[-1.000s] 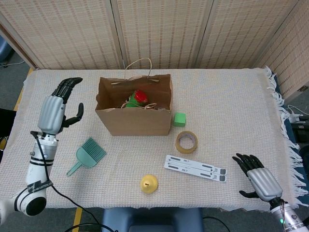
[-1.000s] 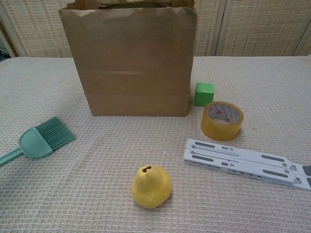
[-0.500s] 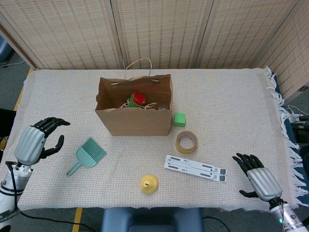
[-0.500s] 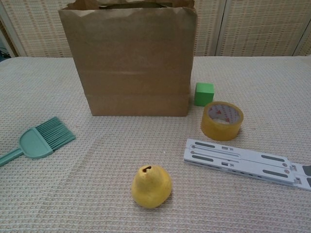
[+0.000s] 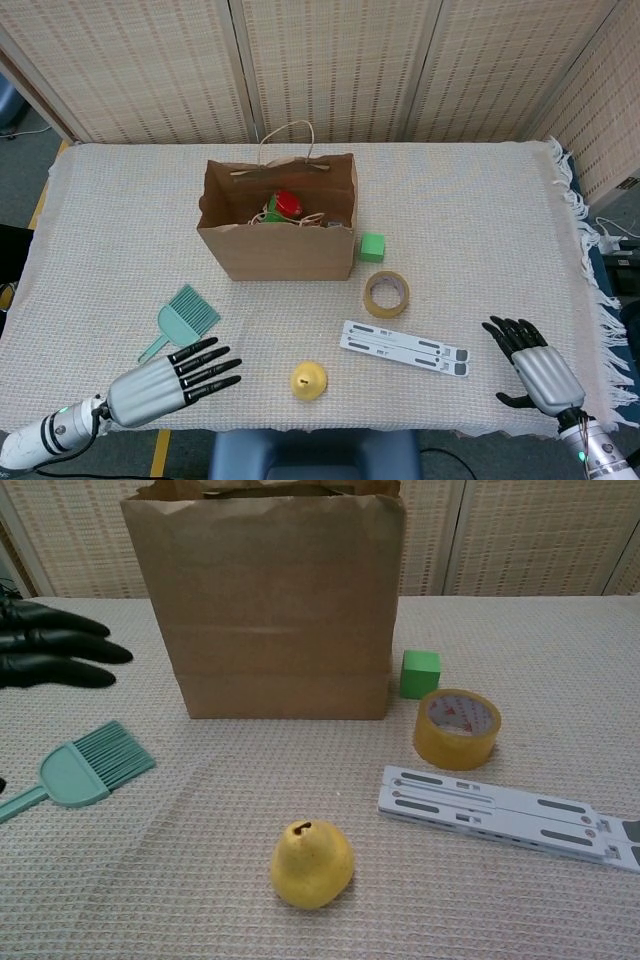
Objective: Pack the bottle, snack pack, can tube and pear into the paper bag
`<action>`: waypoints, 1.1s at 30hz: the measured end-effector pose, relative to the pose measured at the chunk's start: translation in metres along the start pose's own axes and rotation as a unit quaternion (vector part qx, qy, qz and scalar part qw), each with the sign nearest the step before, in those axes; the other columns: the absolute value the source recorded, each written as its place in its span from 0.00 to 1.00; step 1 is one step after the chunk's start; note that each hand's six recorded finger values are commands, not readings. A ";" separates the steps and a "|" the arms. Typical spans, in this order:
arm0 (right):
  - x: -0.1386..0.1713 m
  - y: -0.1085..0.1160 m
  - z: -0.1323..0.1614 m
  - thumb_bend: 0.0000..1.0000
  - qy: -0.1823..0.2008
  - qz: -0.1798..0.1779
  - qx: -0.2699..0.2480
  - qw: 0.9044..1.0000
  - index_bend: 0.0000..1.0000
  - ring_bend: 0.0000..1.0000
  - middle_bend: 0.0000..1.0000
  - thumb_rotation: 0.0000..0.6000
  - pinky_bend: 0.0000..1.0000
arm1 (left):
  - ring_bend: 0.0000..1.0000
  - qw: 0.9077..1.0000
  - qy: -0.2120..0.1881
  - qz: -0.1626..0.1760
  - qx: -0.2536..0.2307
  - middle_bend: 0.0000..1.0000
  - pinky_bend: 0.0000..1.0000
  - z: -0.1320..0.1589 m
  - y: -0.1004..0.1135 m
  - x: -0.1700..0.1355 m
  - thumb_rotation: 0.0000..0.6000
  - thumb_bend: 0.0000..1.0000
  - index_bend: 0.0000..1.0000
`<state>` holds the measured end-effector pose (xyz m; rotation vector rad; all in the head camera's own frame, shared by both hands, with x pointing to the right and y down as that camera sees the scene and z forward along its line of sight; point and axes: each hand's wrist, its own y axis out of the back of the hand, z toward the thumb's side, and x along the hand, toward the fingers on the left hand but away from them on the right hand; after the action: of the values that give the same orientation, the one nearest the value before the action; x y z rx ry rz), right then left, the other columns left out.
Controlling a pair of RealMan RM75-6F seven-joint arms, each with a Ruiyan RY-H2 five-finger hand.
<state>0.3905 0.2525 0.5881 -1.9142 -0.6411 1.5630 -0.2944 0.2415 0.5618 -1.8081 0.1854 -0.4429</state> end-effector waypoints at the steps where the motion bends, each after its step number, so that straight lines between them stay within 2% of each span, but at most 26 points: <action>1: 0.000 0.000 0.000 0.03 0.000 0.000 0.000 1.000 0.00 0.00 0.00 1.00 0.00 | 0.00 1.000 -0.012 -0.009 0.004 0.00 0.11 0.005 -0.004 0.002 1.00 0.35 0.00; 5: 0.000 0.000 0.000 0.03 0.000 0.001 0.000 1.000 0.00 0.00 0.00 1.00 0.00 | 0.00 0.998 -0.048 -0.042 0.010 0.00 0.10 0.020 -0.021 0.016 1.00 0.35 0.00; 8: 0.000 -0.001 0.000 0.03 0.000 0.005 0.001 1.000 0.00 0.00 0.00 1.00 0.00 | 0.00 0.996 -0.066 -0.052 0.014 0.00 0.10 0.028 -0.030 0.032 1.00 0.35 0.00; 23: 0.000 -0.002 0.000 0.03 -0.002 0.013 -0.007 1.000 0.00 0.00 0.00 1.00 0.00 | 0.00 0.992 -0.094 -0.083 0.017 0.00 0.10 0.045 -0.064 0.104 1.00 0.36 0.00; 28: -0.001 0.008 0.008 0.03 0.018 -0.020 -0.044 0.999 0.00 0.00 0.00 1.00 0.00 | 0.00 0.991 -0.094 -0.092 0.014 0.00 0.10 0.047 -0.076 0.118 1.00 0.36 0.00; 33: 0.000 0.027 0.014 0.03 0.057 -0.091 -0.088 0.990 0.00 0.00 0.00 1.00 0.00 | 0.00 0.989 -0.096 -0.108 0.012 0.00 0.10 0.049 -0.089 0.120 1.00 0.36 0.00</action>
<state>0.3769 0.2353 0.5671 -1.9942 -0.9016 1.3117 -0.1742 0.2680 0.6597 -1.8417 -0.1510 -0.4185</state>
